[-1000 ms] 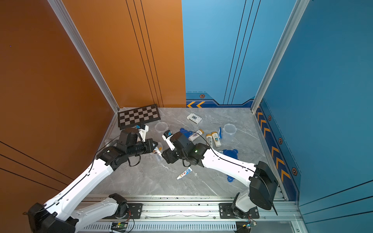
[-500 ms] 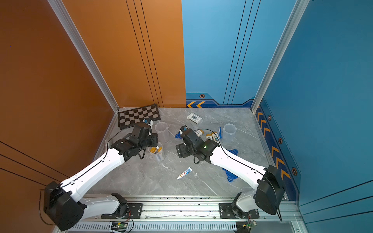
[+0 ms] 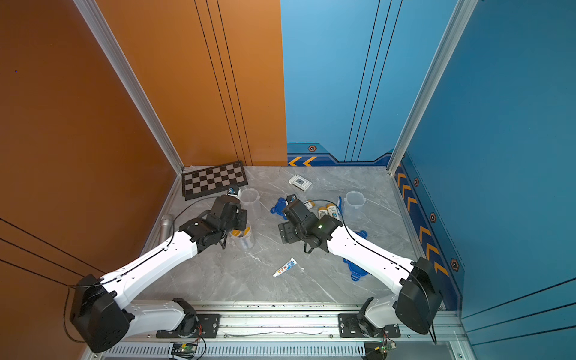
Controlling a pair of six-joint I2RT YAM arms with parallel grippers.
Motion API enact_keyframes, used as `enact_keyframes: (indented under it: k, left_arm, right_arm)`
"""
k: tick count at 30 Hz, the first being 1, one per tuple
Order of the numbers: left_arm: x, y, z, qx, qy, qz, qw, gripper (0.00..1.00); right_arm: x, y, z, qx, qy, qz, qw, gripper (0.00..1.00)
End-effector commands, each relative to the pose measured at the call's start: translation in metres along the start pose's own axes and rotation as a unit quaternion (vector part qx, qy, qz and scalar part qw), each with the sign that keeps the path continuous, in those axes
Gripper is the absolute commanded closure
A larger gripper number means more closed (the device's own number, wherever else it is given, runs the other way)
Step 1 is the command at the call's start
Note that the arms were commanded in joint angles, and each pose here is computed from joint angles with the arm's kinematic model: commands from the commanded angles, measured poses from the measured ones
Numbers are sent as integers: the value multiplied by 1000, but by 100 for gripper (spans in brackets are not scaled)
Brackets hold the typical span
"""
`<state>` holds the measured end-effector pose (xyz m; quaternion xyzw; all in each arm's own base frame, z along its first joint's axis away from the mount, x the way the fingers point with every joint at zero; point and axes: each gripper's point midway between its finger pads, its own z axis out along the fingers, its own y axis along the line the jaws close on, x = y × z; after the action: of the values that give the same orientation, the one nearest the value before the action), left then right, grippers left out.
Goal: Pack away toiletry kits
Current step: Place the toiletry item into the container, then move the lid to the center of the board.
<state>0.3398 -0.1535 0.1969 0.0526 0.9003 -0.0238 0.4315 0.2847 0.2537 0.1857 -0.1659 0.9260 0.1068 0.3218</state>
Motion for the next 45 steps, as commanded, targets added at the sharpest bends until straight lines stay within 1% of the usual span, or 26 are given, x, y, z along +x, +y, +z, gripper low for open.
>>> enact_keyframes:
  k: [1, 3, 6, 8, 11, 14, 15, 17, 19, 20, 22, 23, 24, 28, 33, 35, 38, 45]
  left_arm:
    - [2, 0, 1, -8, -5, 13, 1000, 100]
    - [4, -1, 2, -7, -4, 15, 1000, 92]
    - [4, -2, 1, -4, -4, 14, 1000, 72]
    - [5, -2, 0, -3, -3, 13, 1000, 62]
    - [6, -2, -2, 0, -5, 13, 1000, 53]
    - [2, -1, -9, 3, -10, 8, 1000, 50]
    - [0, -1, -13, 6, -10, 5, 1000, 48]
    - [-4, -1, -22, 16, -8, -2, 1000, 40]
    - [-3, 0, -33, 26, -3, -11, 1000, 27]
    - [-2, 1, -37, 29, 0, -16, 999, 22]
    - [3, 6, -45, 37, 9, -36, 999, 9]
    - [5, 8, -47, 44, 13, -47, 998, 4]
    - [7, 8, -50, 54, 19, -57, 997, 0]
    - [11, 13, -61, 62, 25, -91, 994, 2]
    - [14, 23, -64, 61, 24, -138, 988, 1]
    - [16, 27, -64, 59, 26, -155, 986, 1]
    - [17, 31, -64, 60, 28, -176, 982, 1]
    - [18, 43, -60, 46, 31, -211, 976, 1]
  right_arm:
    - [1, -10, 1, 23, 8, 7, 1000, 14]
    - [1, -15, 2, 31, 10, 8, 999, 14]
    - [0, -30, 8, 58, 30, 20, 998, 14]
    - [-3, -40, 16, 65, 42, 36, 996, 14]
    - [-12, -54, 28, 65, 53, 65, 994, 14]
    - [-22, -51, 43, 49, 66, 63, 995, 14]
    - [-29, -50, 50, 41, 70, 62, 995, 14]
    - [-39, -45, 66, 26, 80, 57, 995, 14]
    - [-47, -40, 88, 15, 101, 44, 994, 13]
    - [-51, -38, 99, 12, 112, 36, 993, 10]
    - [-50, -37, 126, 6, 148, 24, 989, 5]
    - [-54, -36, 139, 3, 158, 20, 987, 1]
    - [-53, -36, 152, 1, 171, 13, 985, 0]
    - [-54, -40, 190, 2, 196, -4, 981, 0]
    - [-56, -42, 217, -3, 199, -29, 980, 0]
    - [-59, -39, 224, -12, 194, -47, 980, 0]
    - [-65, -39, 231, -6, 183, -72, 980, 0]
    - [-67, -44, 246, -5, 179, -68, 982, 0]
